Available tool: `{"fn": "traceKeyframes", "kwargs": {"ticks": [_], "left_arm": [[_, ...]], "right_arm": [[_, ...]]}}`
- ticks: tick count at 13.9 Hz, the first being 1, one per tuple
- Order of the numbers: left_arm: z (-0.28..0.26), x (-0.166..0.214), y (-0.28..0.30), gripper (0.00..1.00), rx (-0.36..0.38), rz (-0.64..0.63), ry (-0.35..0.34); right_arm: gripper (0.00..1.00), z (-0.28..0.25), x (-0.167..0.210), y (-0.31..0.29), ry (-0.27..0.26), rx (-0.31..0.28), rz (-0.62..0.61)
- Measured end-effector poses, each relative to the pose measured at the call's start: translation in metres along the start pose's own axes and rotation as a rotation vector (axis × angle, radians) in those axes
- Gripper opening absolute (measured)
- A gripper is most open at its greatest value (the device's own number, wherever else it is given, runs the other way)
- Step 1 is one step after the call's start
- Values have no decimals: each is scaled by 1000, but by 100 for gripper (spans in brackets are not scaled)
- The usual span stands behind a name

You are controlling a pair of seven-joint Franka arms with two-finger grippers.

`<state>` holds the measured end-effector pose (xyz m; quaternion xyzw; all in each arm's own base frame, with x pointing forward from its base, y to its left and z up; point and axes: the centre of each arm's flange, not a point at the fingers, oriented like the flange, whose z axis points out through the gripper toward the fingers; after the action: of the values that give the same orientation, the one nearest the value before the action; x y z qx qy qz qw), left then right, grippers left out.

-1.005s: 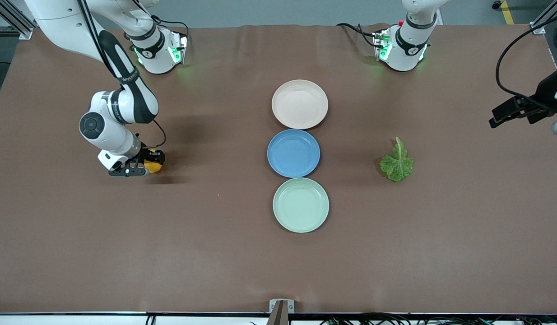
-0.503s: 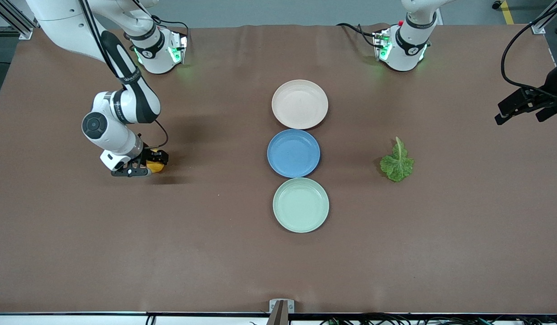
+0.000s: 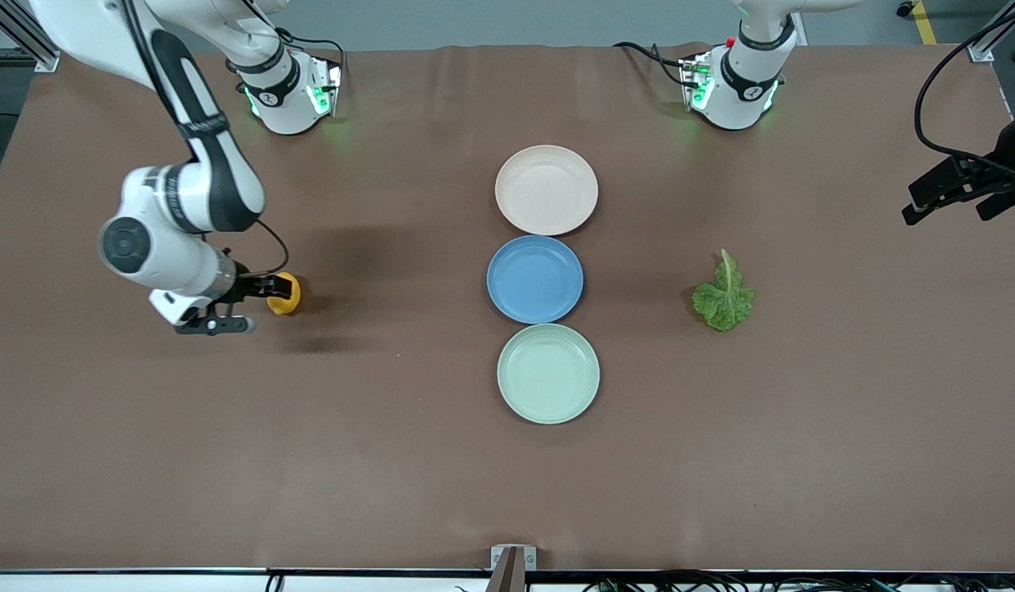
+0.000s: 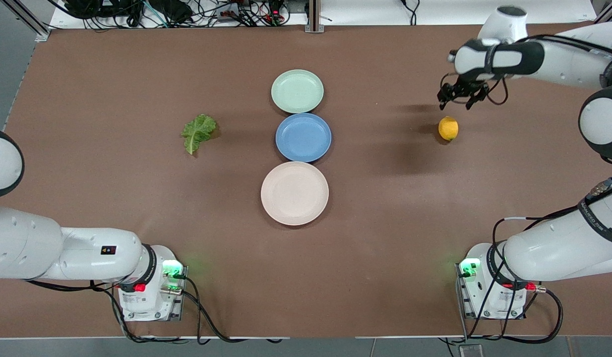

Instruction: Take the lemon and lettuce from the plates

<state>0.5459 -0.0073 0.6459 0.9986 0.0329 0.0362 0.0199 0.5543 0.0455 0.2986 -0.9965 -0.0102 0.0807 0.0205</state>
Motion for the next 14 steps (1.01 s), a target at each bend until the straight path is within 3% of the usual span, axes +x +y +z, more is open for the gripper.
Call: {"fn": "traceKeyframes", "kwargs": {"ticks": [8, 14], "left_arm": [[4, 1, 0, 100, 1, 0, -11], [6, 2, 2, 100, 1, 3, -14]], "right_arm": [[100, -154, 14, 28, -39, -58, 12], [100, -227, 12, 57, 9, -54, -6]]}}
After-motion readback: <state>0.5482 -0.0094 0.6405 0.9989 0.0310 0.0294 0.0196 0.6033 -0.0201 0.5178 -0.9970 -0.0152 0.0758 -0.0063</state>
